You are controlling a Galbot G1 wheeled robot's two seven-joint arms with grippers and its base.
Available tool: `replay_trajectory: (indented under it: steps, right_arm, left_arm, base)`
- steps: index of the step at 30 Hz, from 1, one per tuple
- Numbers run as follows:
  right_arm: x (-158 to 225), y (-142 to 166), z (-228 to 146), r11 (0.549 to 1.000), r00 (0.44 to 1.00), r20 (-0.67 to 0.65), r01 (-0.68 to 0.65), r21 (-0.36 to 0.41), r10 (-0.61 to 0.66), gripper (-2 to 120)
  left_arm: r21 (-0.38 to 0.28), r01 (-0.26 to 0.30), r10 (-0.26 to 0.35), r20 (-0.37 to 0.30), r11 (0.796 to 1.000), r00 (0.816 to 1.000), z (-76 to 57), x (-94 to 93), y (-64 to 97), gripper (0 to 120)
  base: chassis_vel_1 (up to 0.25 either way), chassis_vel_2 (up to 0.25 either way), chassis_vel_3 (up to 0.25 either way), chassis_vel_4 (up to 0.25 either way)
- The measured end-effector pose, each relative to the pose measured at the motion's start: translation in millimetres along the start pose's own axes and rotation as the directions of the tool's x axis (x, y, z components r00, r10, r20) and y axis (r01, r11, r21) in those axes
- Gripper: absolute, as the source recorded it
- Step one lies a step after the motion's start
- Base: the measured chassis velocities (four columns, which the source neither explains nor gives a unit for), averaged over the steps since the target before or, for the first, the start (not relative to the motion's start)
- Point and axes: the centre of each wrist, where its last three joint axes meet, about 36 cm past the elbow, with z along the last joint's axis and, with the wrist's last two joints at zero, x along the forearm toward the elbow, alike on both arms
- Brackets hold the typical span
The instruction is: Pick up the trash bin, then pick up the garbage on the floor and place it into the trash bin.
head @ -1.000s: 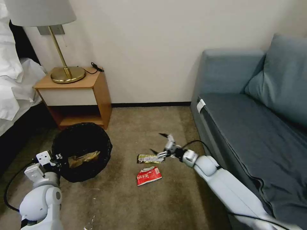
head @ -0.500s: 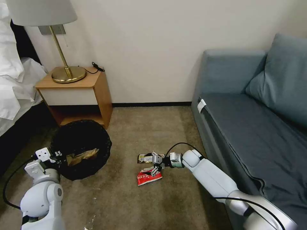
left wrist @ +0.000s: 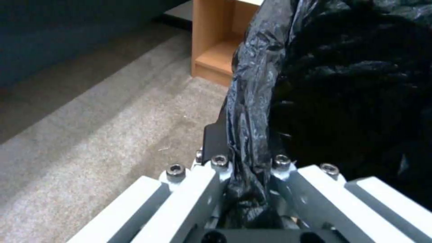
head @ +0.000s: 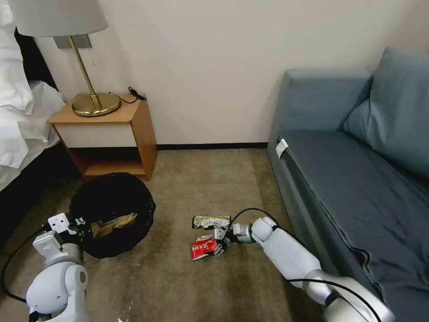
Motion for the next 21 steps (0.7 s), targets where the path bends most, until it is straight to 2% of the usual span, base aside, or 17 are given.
replay_trajectory:
  steps: [1, 3, 4, 5, 6, 8, 9, 11, 12, 15, 19, 21]
  right_arm:
    - [0, 0, 0, 1.000, 1.000, 0.000, 0.000, 0.000, 0.000, 100]
    - [-2, 5, 11, 0.999, 0.999, -0.001, -0.032, -0.031, 0.032, 90]
    - [-2, 5, 11, 0.999, 0.999, -0.001, -0.032, -0.031, 0.032, 90]
    - [-1, 7, 13, 0.998, 0.999, 0.007, -0.037, -0.041, 0.037, 84]
    - [-1, 7, 13, 0.998, 0.999, 0.007, -0.037, -0.041, 0.037, 84]
    - [-2, 11, 15, 0.998, 0.999, 0.017, -0.040, -0.050, 0.041, 76]
    - [-2, 11, 15, 0.998, 0.999, 0.017, -0.040, -0.050, 0.041, 76]
    - [-4, 14, 14, 0.997, 0.998, 0.037, -0.045, -0.058, 0.047, 62]
    - [-4, 14, 14, 0.997, 0.998, 0.037, -0.045, -0.058, 0.047, 62]
    - [-3, 16, 15, 0.998, 0.998, 0.049, -0.036, -0.055, 0.039, 48]
    - [-1, 16, 16, 0.998, 0.998, 0.049, -0.034, -0.056, 0.037, 41]
    - [2, 16, 18, 0.998, 0.998, 0.050, -0.038, -0.057, 0.041, 28]
  left_arm:
    - [0.000, 0.000, 0.000, 0.000, 1.000, 1.000, 0.0, 0.0, 0.0, 1]
    - [0.002, 0.003, -0.003, 0.004, 1.000, 1.000, -1.6, 1.0, 2.3, 1]
    - [0.002, 0.003, -0.003, 0.004, 1.000, 1.000, -1.6, 1.0, 2.3, 1]
    - [0.003, 0.002, -0.002, 0.004, 1.000, 1.000, -1.6, 1.3, 2.4, 1]
    - [0.003, 0.002, -0.002, 0.004, 1.000, 1.000, -1.6, 1.3, 2.4, 1]
    - [0.004, 0.002, -0.002, 0.003, 1.000, 1.000, -1.1, 1.5, 1.9, 1]
    - [0.004, 0.002, -0.002, 0.003, 1.000, 1.000, -1.1, 1.5, 1.9, 1]
    - [0.006, -0.002, 0.002, 0.002, 1.000, 1.000, -0.9, 1.4, 0.5, 1]
    - [0.006, -0.002, 0.002, 0.002, 1.000, 1.000, -0.9, 1.4, 0.5, 1]
    - [0.006, -0.003, 0.003, 0.004, 1.000, 1.000, -1.5, 0.9, -0.5, 1]
    - [0.007, -0.003, 0.003, 0.006, 1.000, 1.000, -2.1, 0.4, -0.7, 1]
    - [0.008, -0.004, 0.004, 0.010, 1.000, 1.000, -4.1, -0.6, -0.8, 1]
  base:
    - [0.000, 0.000, 0.000, 0.000]
    - [0.000, 0.000, 0.000, 0.000]
    - [0.000, 0.000, 0.000, 0.000]
    - [0.000, 0.000, 0.000, 0.000]
    - [0.000, 0.000, 0.000, 0.000]
    - [0.000, 0.000, 0.000, 0.000]
    - [0.000, 0.000, 0.000, 0.000]
    - [0.000, 0.000, 0.000, 0.000]
    - [0.000, 0.000, 0.000, 0.000]
    - [0.000, 0.000, 0.000, 0.000]
    - [0.000, 0.000, 0.000, 0.000]
    - [0.000, 0.000, 0.000, 0.000]
